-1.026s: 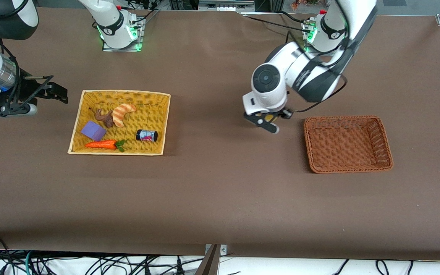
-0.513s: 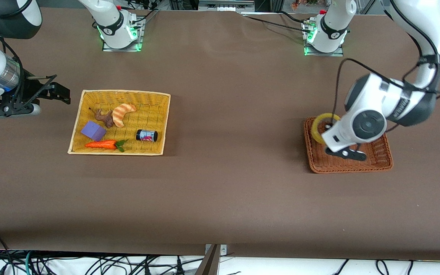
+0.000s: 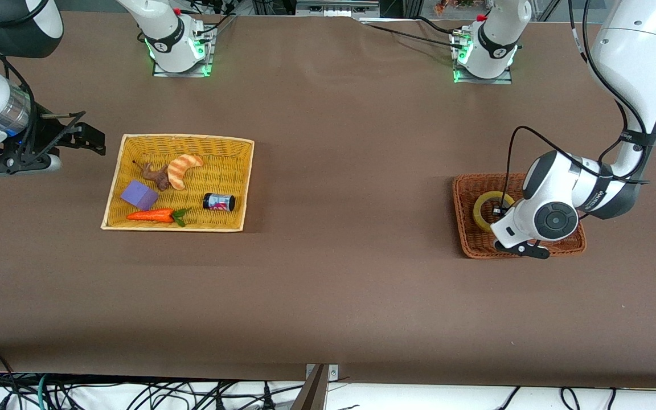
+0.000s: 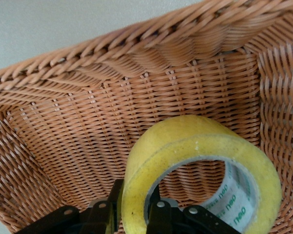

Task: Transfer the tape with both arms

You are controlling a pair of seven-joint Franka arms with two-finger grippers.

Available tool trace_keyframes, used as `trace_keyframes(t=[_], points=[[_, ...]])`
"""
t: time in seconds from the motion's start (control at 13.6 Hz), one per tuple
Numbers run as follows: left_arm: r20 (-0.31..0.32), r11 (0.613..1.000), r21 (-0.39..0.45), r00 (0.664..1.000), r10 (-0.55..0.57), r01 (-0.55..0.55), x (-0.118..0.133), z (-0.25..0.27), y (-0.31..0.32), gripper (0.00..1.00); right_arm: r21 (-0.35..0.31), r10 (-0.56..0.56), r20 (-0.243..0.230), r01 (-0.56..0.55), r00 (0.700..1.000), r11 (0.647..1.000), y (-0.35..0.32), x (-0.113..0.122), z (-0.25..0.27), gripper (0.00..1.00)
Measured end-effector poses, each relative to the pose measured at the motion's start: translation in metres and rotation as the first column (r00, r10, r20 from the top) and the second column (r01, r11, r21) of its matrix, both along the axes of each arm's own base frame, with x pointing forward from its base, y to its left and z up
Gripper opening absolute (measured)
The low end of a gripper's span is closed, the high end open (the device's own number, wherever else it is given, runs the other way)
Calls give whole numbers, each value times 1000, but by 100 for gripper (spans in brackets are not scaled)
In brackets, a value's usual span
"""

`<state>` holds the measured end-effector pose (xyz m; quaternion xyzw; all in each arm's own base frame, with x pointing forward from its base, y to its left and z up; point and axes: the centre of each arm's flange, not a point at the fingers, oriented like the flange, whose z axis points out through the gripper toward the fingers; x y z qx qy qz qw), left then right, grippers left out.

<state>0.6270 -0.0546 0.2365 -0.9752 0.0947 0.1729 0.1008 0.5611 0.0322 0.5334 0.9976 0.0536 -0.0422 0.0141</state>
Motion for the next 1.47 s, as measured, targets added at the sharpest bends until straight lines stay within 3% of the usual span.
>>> trace_keyframes(t=[0.29,0.59,0.73,0.95,1.25,1.47], points=[[92,1000,-7,996,-2,3,16,50,-10,63,0,1,2,-1,1000,1000,1,0,1,100],[202,998,-39,978,46,-39,19,178,-29,100,1,4,29,-4,1000,1000,2,1,14,100],[247,998,-36,967,60,-52,13,253,-37,100,1,5,32,-5,999,1000,2,1,16,100],[278,989,-103,951,133,-108,6,330,-27,100,1,7,32,-7,999,1000,3,1,16,100],[265,980,-135,948,175,-143,11,330,-9,100,2,26,29,-26,999,1000,8,1,15,100],[223,956,-220,944,243,-194,13,326,7,100,2,33,29,-33,999,999,10,0,15,100]])
